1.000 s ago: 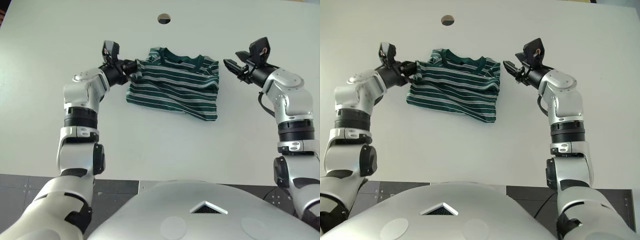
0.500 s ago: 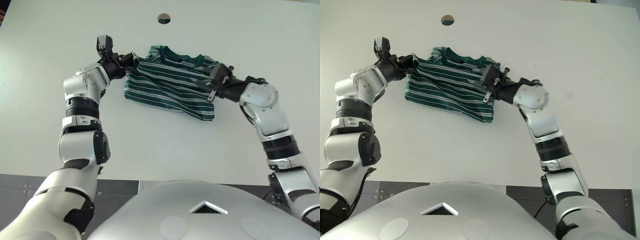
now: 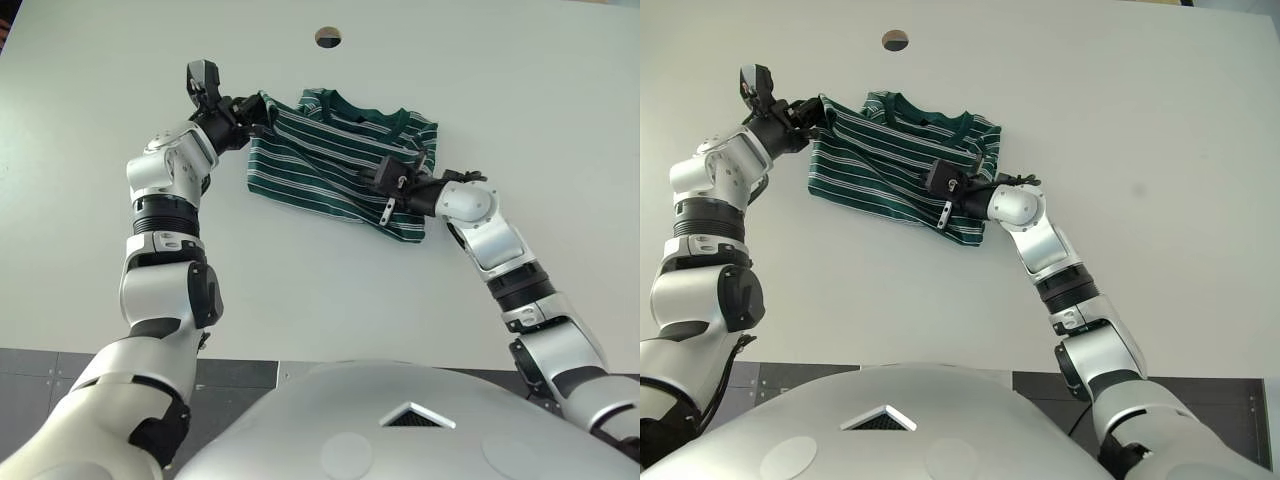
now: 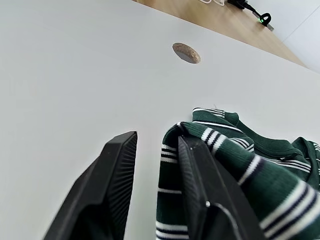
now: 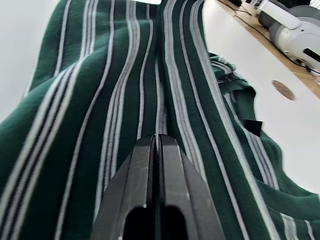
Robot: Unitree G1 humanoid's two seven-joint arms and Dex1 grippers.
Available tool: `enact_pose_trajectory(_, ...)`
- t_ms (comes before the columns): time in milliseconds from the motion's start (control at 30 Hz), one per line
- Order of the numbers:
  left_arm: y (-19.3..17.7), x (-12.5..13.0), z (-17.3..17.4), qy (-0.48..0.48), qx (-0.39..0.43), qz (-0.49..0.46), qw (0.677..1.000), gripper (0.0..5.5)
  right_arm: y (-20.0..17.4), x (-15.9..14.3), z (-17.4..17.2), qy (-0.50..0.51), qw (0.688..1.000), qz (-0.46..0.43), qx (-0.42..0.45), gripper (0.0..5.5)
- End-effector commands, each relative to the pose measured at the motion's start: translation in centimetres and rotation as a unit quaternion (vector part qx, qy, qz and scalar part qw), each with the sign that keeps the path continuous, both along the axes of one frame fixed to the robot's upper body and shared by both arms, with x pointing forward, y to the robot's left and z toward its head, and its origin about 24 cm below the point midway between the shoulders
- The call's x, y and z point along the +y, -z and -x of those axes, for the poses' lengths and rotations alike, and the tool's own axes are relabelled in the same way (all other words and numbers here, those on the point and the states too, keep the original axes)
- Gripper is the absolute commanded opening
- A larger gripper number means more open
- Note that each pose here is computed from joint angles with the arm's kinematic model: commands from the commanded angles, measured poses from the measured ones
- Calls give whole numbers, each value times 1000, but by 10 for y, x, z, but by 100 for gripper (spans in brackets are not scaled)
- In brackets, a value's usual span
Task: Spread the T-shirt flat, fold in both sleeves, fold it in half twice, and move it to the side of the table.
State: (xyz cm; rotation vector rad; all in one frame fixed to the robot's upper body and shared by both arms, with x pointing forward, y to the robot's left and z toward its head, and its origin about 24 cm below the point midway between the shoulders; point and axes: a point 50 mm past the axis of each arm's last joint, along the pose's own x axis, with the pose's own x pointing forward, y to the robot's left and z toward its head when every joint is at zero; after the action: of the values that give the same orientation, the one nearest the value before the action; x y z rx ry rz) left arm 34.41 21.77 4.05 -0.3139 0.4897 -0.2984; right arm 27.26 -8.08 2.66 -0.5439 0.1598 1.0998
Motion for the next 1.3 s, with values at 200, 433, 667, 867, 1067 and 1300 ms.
enact_pose_trajectory(200,-1,0,2,7,-14,-11,1000,15,15,-7,4,-4,998,55,13,10)
enact_pose_trajectory(433,5,6,8,23,-14,-53,998,98,21,-11,7,2,998,66,21,10)
enact_pose_trajectory(667,5,31,11,-10,-11,-80,997,142,28,-20,17,10,997,70,40,10)
enact_pose_trajectory(867,-10,46,18,-20,-82,-100,991,142,26,-27,29,29,996,68,57,10)
enact_pose_trajectory(1067,-27,-14,62,160,-171,-55,971,64,16,-28,56,58,992,41,100,10)
enact_pose_trajectory(1300,-11,-53,111,306,-137,-107,936,13,-9,-22,62,99,989,1,108,10)
